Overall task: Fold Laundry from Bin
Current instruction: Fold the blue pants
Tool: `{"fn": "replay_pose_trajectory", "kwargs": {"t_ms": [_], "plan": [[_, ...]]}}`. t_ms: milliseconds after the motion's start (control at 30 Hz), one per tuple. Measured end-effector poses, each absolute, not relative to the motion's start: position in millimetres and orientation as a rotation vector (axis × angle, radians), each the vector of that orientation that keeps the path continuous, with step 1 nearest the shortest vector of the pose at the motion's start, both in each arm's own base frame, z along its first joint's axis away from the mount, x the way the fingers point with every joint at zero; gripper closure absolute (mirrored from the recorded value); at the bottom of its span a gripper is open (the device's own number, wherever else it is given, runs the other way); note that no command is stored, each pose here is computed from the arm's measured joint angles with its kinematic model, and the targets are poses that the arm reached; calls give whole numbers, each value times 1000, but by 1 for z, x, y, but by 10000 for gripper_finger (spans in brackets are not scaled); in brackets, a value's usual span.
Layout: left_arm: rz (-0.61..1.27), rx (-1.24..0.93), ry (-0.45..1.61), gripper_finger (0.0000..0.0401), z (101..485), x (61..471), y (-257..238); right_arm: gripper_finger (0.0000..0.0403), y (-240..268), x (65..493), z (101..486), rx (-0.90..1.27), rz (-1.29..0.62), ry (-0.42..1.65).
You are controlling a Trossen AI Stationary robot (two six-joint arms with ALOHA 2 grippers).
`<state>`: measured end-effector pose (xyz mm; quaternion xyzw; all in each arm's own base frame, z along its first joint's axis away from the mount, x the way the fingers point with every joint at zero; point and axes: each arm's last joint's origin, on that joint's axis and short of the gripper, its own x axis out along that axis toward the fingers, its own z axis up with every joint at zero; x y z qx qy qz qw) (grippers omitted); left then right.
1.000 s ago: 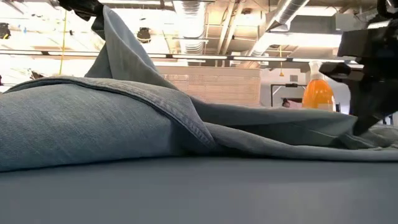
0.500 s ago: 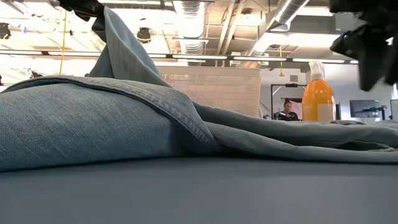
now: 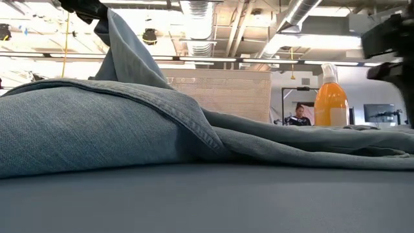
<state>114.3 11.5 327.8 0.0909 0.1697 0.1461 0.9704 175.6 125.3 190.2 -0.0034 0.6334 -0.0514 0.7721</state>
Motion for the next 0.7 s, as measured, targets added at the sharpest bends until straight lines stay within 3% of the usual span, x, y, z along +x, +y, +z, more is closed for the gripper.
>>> {"fn": "replay_pose_trajectory", "kwargs": {"t_ms": [333,600,700], "plan": [[293,182,372,401,325,121,12,248,123,170,178,-85,-175,1303],[292,183,383,401,324,123,12,250,126,171,163,-75,-149,1371],[292,183,383,401,324,123,12,272,127,173,157,-98,-159,1396]]}}
